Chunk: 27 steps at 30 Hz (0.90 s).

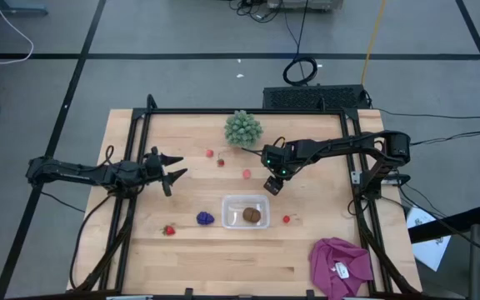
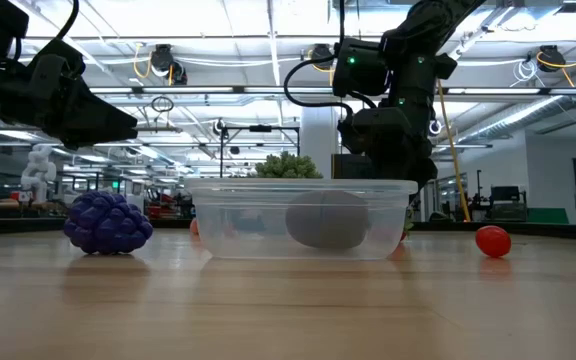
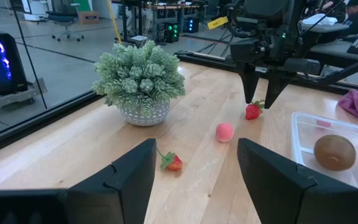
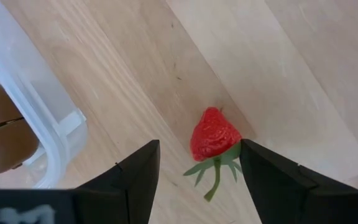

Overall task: Pick and placing Produce into tupperware
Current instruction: Put the right red strawberry into the transparent bin

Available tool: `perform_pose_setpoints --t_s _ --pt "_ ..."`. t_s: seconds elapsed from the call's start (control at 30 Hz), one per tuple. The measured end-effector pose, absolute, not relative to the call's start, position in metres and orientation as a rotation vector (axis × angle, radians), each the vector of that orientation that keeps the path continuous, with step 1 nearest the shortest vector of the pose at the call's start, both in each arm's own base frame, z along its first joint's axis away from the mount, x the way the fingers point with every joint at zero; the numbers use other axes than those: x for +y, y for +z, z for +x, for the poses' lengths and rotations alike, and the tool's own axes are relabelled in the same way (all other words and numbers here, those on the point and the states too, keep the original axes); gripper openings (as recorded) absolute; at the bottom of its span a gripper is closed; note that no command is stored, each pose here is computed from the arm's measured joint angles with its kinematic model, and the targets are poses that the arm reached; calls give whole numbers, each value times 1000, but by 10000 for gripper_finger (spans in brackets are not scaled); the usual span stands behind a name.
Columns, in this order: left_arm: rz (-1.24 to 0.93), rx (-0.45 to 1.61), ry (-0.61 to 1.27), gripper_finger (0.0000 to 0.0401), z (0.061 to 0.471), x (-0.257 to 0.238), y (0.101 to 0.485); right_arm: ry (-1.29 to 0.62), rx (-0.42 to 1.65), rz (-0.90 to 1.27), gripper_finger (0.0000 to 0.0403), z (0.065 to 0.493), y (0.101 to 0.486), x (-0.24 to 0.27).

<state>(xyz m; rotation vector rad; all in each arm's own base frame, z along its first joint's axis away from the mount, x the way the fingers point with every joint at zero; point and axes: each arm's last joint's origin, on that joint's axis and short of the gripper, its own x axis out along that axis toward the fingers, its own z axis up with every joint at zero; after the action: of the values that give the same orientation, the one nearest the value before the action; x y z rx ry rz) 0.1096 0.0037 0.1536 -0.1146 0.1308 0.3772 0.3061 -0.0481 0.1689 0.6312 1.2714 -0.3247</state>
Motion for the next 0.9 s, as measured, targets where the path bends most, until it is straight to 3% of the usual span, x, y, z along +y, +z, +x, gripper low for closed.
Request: perform_pose_setpoints --t_s 0.9 --pt "-115 132 377 230 110 4 154 -355 1348 637 205 311 142 -53"
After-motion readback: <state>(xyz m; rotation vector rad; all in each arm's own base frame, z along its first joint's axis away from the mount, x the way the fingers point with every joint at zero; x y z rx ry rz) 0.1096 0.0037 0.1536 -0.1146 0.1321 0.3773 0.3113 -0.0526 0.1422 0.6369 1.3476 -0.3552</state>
